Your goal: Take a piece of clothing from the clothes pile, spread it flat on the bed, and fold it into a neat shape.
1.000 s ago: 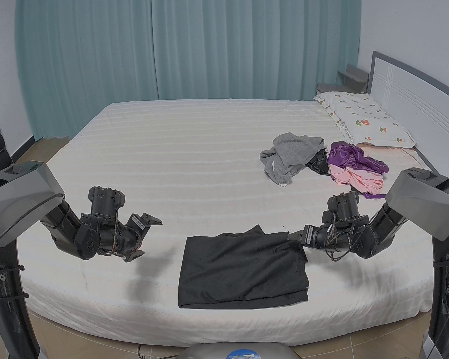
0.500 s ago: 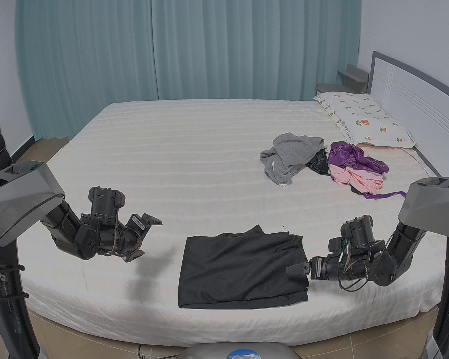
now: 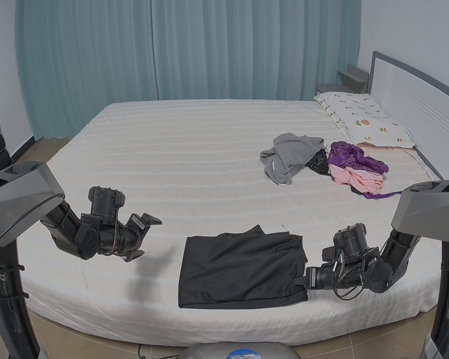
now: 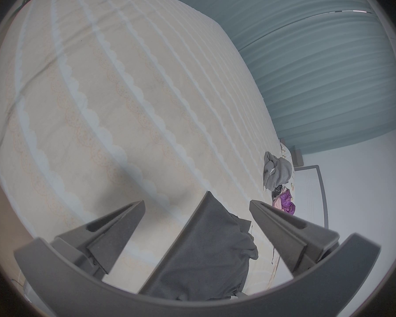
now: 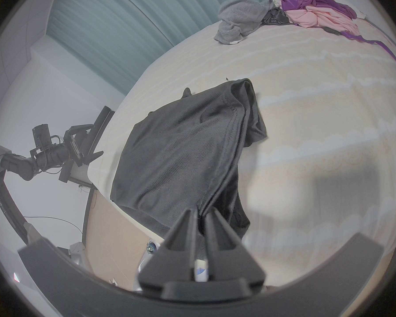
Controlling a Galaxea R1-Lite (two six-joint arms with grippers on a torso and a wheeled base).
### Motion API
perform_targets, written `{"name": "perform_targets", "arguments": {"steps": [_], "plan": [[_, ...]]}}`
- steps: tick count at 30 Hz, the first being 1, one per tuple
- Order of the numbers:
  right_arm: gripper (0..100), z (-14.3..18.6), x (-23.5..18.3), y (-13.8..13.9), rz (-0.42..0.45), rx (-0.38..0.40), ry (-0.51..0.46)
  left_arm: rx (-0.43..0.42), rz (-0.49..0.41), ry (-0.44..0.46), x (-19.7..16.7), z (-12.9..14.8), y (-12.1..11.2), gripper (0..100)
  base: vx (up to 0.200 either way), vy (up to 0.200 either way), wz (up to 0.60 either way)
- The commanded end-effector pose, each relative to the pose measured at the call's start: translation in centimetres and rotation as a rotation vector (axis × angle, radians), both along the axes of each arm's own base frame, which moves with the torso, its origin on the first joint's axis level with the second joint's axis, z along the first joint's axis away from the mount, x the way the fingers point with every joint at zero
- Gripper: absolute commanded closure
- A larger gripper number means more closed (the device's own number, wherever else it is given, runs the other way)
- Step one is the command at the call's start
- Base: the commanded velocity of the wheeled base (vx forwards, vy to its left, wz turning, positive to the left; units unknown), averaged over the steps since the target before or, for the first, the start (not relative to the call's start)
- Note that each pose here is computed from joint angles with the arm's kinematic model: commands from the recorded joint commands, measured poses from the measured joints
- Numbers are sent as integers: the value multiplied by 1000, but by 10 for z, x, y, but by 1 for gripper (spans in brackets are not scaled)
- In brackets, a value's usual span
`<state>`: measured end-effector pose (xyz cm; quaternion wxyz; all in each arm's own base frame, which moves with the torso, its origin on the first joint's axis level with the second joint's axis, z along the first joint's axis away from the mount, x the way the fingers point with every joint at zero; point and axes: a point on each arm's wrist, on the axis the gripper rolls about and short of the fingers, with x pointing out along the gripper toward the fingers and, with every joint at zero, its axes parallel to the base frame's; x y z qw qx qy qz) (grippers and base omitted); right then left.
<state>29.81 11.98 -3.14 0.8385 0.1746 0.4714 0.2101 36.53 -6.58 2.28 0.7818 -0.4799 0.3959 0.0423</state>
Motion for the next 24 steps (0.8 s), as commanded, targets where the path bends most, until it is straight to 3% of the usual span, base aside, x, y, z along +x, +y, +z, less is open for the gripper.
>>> {"name": "perform_targets", "arguments": {"steps": [1, 23, 24], "plan": [[100, 9, -5, -4, -7, 3, -10, 0, 1, 2, 0, -1, 0, 0, 0, 0, 0], [100, 13, -29, -19, 1, -33, 23, 0, -1, 3, 0, -1, 0, 0, 0, 0, 0], [0, 12, -29, -19, 3, -35, 25, 0, -1, 3, 0, -1, 0, 0, 0, 0, 0]]}}
